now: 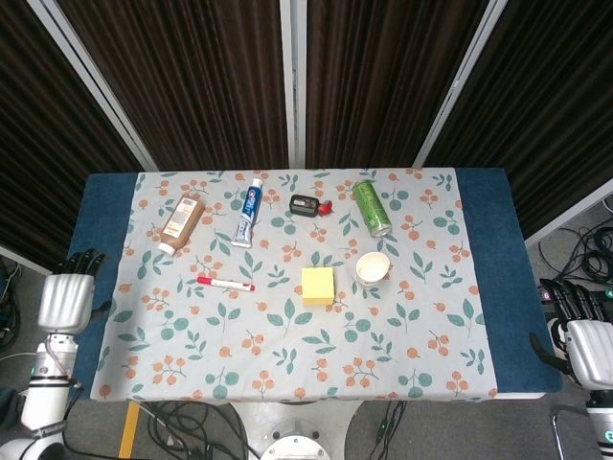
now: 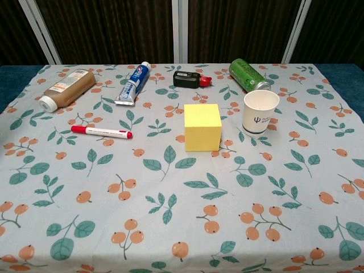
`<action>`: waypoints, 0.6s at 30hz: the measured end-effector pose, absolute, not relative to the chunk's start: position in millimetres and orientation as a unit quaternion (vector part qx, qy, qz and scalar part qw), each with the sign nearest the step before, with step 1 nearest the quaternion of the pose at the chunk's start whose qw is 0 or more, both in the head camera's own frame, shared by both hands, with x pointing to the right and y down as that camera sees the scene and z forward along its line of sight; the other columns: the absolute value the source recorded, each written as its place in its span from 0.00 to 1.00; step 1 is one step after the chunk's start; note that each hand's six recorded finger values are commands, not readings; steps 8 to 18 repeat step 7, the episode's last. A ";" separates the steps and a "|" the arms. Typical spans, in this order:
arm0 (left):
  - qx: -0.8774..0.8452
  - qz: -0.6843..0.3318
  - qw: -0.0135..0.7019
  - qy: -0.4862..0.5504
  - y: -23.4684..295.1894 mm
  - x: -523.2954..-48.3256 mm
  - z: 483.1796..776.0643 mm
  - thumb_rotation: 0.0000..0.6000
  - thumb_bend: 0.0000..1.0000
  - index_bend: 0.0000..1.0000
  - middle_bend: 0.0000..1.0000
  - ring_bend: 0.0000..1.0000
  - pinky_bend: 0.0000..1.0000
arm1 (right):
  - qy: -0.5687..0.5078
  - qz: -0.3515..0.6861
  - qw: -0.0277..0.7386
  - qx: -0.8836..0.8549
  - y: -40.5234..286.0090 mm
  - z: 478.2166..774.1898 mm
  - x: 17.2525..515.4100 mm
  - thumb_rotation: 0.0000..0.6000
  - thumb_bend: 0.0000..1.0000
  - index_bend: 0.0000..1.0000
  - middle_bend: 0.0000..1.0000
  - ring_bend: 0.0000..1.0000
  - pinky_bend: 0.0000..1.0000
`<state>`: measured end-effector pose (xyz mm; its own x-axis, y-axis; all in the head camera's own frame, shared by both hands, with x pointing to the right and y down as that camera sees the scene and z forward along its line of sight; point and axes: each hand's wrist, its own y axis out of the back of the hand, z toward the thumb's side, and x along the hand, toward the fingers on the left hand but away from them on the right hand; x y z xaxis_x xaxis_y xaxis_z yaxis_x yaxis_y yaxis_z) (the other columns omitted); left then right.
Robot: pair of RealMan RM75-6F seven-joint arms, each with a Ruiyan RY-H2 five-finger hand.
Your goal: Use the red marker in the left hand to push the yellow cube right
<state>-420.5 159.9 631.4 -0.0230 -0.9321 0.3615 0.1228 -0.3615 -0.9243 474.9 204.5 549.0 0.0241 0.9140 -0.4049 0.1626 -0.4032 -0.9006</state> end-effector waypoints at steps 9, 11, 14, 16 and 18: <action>-0.533 -0.626 0.406 0.399 194.7 -445.7 611.2 1.00 0.09 0.30 0.31 0.24 0.31 | -0.425 0.557 0.336 -0.630 204.9 552.5 473.7 1.00 0.27 0.03 0.10 0.00 0.00; -0.533 -0.626 0.406 0.399 194.7 -445.7 611.2 1.00 0.09 0.30 0.31 0.24 0.31 | -0.425 0.557 0.336 -0.630 204.9 552.5 473.7 1.00 0.27 0.03 0.10 0.00 0.00; -0.533 -0.626 0.406 0.399 194.7 -445.7 611.2 1.00 0.09 0.30 0.31 0.24 0.31 | -0.425 0.557 0.336 -0.630 204.9 552.5 473.7 1.00 0.27 0.03 0.10 0.00 0.00; -0.533 -0.626 0.406 0.399 194.7 -445.7 611.2 1.00 0.09 0.30 0.31 0.24 0.31 | -0.425 0.557 0.336 -0.630 204.9 552.5 473.7 1.00 0.27 0.03 0.10 0.00 0.00; -0.533 -0.626 0.406 0.399 194.7 -445.7 611.2 1.00 0.09 0.30 0.31 0.24 0.31 | -0.425 0.557 0.336 -0.630 204.9 552.5 473.7 1.00 0.27 0.03 0.10 0.00 0.00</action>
